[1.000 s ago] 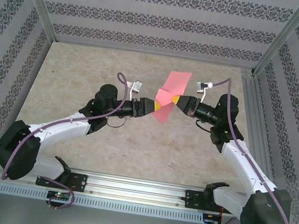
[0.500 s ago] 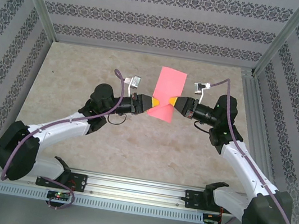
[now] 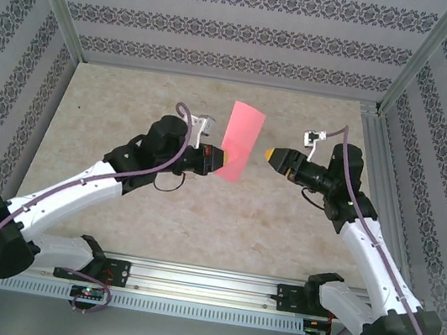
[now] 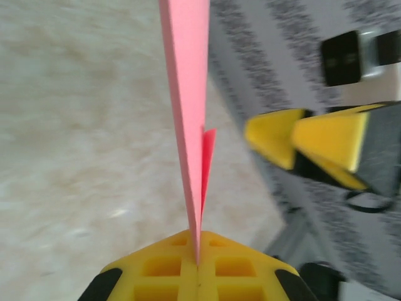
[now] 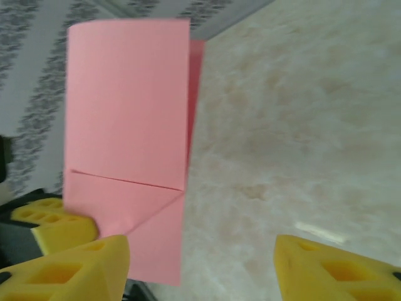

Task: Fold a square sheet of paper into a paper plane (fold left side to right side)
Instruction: Turn over the paper at the center of the table.

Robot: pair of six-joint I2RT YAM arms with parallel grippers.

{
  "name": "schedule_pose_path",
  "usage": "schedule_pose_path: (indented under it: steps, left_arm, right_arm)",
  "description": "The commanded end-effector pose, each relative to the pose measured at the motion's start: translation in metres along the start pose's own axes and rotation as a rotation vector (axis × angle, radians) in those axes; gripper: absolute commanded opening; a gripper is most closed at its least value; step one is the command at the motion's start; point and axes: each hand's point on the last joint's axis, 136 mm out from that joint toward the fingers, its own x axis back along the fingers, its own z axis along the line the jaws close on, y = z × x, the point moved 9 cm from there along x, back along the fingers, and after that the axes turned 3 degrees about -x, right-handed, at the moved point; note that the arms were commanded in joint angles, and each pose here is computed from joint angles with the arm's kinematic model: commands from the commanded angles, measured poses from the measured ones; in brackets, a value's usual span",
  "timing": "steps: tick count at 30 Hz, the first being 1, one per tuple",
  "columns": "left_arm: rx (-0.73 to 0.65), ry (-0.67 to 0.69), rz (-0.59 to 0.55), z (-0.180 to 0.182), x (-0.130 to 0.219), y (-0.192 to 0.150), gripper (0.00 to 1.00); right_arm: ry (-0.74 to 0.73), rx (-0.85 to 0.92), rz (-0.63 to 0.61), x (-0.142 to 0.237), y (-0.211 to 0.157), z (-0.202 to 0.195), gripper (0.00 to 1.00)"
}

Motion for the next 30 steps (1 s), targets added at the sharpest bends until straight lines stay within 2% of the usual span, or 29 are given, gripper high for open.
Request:
schedule_pose_path:
  steps: [1,7,10,12,20,25,30]
  left_arm:
    - [-0.202,0.503,0.231,0.033,-0.001,-0.033,0.00]
    - [-0.370,0.948,0.452,0.030,-0.031,-0.052,0.00]
    - [-0.427,1.046,0.556,0.024,-0.056,-0.065,0.00]
    - [-0.462,1.065,0.594,0.016,-0.072,-0.073,0.00]
    - [-0.489,1.027,0.752,0.006,-0.129,-0.105,0.10]
    - [-0.421,0.815,0.783,-0.010,-0.163,-0.113,0.27]
    - [-0.360,0.582,0.726,-0.037,-0.170,-0.099,0.43]
  right_arm:
    - [-0.270,0.039,0.015,0.016,-0.010,-0.022,0.64]
    - [-0.493,0.006,-0.095,0.040,-0.016,-0.043,0.68]
    - [-0.553,-0.027,-0.104,0.048,-0.021,-0.052,0.70]
    - [-0.585,-0.043,-0.101,0.051,-0.024,-0.058,0.70]
    - [-0.605,-0.082,-0.127,0.064,-0.033,-0.066,0.71]
    - [-0.613,-0.120,-0.107,0.063,-0.039,-0.076,0.72]
    - [-0.595,-0.159,-0.073,0.057,-0.046,-0.085,0.73]
